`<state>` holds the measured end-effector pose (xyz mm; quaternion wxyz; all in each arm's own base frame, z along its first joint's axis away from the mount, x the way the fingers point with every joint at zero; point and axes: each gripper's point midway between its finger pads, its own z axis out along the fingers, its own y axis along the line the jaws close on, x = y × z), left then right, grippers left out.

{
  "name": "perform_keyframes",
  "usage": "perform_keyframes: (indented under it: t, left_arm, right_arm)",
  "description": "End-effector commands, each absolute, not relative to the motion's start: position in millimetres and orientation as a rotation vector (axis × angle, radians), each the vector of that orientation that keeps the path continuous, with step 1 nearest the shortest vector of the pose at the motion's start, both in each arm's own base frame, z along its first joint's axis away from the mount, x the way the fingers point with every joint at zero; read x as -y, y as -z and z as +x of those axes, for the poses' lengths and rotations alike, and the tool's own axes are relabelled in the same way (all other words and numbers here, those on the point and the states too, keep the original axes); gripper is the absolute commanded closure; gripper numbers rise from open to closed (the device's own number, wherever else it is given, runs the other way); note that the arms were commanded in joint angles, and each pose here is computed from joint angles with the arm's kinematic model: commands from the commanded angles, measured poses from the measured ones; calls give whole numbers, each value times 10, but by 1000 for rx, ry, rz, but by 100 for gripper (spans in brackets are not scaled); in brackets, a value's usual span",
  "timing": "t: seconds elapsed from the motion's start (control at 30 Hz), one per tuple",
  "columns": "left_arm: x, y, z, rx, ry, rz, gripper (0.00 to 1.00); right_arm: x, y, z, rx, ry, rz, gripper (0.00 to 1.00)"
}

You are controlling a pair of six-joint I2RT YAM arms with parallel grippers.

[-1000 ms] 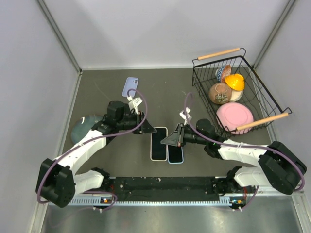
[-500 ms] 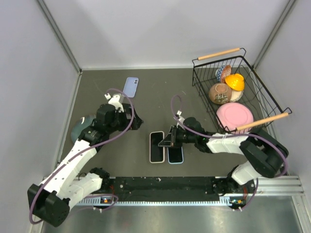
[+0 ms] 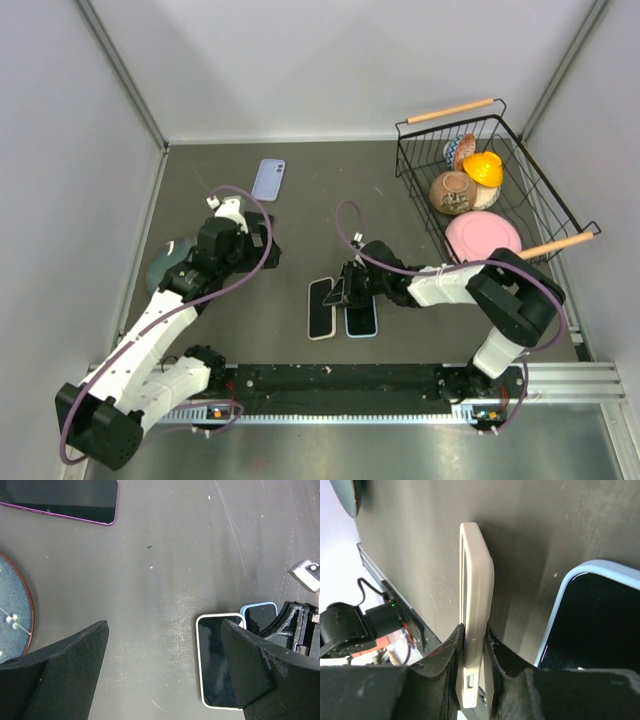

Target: Put the phone into the phone case

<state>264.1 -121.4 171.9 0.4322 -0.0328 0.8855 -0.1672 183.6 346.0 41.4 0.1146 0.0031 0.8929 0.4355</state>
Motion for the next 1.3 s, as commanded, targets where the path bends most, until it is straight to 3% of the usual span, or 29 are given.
perform_keyframes:
  t: [0.0,0.03,0.13,0.47,0.77,1.27]
  left_arm:
    - [1171,-1902,2722,-2150,399,-90,1]
    - [1169,-1895,2722,-2151,398,-93,1]
    - [1174,-1845,2714,-2165,399,-97,1]
    - [1139,-1870,2709,-2159,387,-109,1]
    - [1164,-1873,2745,-2164,392,-110,1]
    - [1130,-1883,2902,-2196,399,-146,1]
  right_arm:
    - [-3466,-458,1982,-2591,-1153,-33,78]
    - [-3478,-493,2008,-2584,-1144,-31,72]
    - [-3453,-522,2050,-2593,-1090,-42,67]
    - [-3322,-605,2091,-2620,-956,-81,66]
    - [-3540,-748,2096,-2540,-1122,-119,87]
    - [-3416,-223,1915,-2649,-1067,-81,92]
